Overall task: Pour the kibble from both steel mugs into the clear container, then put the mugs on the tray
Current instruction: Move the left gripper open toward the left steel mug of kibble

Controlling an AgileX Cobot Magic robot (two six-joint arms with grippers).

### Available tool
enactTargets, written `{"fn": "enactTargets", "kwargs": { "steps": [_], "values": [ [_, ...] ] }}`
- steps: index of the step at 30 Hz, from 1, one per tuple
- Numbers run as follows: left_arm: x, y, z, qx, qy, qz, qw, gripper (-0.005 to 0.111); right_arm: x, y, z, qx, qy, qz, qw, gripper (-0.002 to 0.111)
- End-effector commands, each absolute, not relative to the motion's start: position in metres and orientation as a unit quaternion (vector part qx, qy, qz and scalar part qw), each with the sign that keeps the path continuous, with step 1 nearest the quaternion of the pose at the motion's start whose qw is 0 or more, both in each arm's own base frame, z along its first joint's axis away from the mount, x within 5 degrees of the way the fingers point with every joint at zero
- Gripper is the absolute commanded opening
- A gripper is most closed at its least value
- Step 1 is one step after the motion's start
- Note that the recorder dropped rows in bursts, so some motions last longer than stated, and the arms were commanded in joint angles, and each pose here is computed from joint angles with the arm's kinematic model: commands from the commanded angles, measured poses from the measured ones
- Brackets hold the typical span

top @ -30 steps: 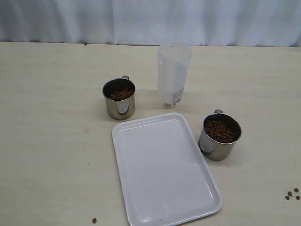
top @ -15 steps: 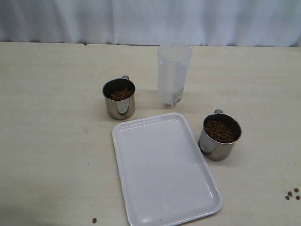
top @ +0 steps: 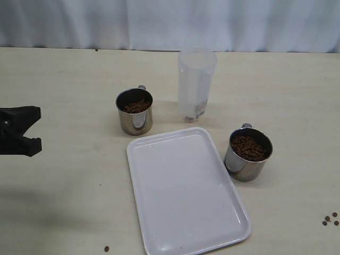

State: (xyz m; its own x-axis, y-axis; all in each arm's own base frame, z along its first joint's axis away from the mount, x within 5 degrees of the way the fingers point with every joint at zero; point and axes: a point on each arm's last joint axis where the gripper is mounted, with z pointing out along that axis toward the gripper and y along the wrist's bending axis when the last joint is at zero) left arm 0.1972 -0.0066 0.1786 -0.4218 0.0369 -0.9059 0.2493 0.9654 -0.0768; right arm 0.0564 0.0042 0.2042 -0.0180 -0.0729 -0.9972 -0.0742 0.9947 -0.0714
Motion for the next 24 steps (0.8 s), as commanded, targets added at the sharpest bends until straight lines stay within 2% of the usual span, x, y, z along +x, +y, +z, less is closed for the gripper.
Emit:
{"fn": "enactTargets", "kwargs": {
  "steps": [1, 10, 15, 24],
  "values": [
    [0.218, -0.001, 0.172, 0.078, 0.859, -0.086, 0.499, 0.000, 0.056, 0.004, 0.202, -0.054, 0.716, -0.001, 0.696, 0.005],
    [0.258, 0.017, 0.172, 0.075, 0.894, -0.017, 0.441, 0.000, 0.056, 0.004, 0.202, -0.054, 0.716, -0.001, 0.696, 0.005],
    [0.264, 0.011, 0.180, 0.096, 0.870, -0.042, 0.481, 0.000, 0.056, 0.004, 0.202, -0.054, 0.716, -0.001, 0.696, 0.005],
    [0.264, 0.012, 0.179, 0.083, 0.873, -0.043, 0.479, 0.000, 0.056, 0.004, 0.202, -0.054, 0.716, -0.001, 0.696, 0.005]
  ]
}}
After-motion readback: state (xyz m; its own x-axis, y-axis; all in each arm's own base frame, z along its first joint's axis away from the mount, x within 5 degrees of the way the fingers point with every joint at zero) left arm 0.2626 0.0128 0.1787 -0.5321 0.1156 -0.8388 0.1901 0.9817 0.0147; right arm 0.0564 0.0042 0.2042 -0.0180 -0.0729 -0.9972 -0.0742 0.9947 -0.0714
